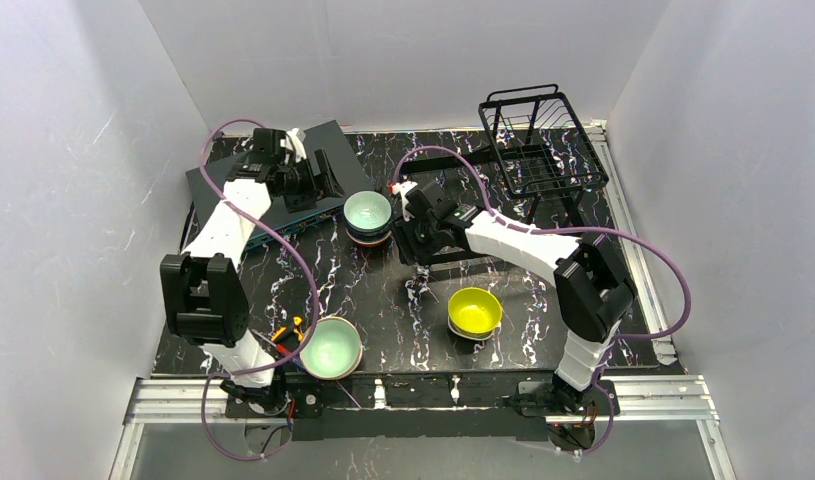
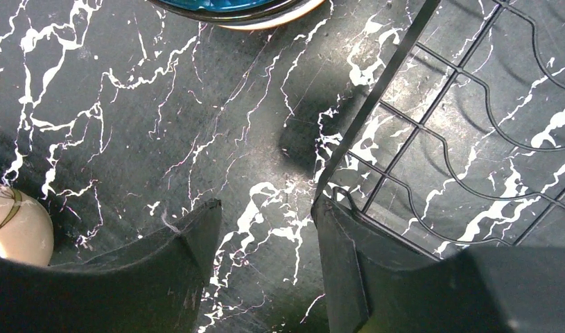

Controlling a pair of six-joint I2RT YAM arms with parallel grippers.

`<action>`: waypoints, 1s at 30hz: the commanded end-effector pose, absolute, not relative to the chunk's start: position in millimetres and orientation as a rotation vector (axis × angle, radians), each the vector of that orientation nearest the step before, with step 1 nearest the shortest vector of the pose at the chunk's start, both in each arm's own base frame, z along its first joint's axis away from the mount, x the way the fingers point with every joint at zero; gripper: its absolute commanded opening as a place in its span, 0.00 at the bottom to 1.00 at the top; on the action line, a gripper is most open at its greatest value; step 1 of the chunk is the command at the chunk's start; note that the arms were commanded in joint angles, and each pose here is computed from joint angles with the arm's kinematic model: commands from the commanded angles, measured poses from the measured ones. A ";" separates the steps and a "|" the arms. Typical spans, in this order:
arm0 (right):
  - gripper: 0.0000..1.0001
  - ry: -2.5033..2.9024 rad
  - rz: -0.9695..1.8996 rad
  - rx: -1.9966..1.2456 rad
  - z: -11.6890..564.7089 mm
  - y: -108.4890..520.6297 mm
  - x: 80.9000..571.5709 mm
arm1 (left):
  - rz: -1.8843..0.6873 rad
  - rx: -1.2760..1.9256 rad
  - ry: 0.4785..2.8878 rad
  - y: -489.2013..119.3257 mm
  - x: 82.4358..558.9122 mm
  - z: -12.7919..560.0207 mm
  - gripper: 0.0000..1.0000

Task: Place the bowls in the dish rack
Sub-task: Adjust the dish rack at the center of the board.

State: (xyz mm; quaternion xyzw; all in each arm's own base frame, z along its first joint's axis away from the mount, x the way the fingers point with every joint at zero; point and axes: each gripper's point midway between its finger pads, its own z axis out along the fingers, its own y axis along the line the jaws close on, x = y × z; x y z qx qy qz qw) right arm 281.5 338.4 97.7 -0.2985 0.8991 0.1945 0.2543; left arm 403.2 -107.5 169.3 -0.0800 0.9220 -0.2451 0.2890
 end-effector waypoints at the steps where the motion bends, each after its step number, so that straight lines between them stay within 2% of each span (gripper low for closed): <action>1: 0.61 2.406 0.514 -0.812 114.0 336.9 282.8 | -0.532 -0.102 2.511 -113.6 394.9 175.1 0.79; 9: 0.60 2.433 0.347 -0.827 97.4 313.9 285.2 | -0.211 0.080 2.581 -122.2 384.4 164.9 0.78; 20: 0.42 2.491 0.187 -0.882 76.8 279.5 271.0 | -0.142 0.068 2.585 -117.1 385.6 165.8 0.73; 30: 0.42 2.486 0.265 -0.893 89.9 268.5 248.2 | -0.126 0.066 2.586 -115.9 384.9 166.1 0.73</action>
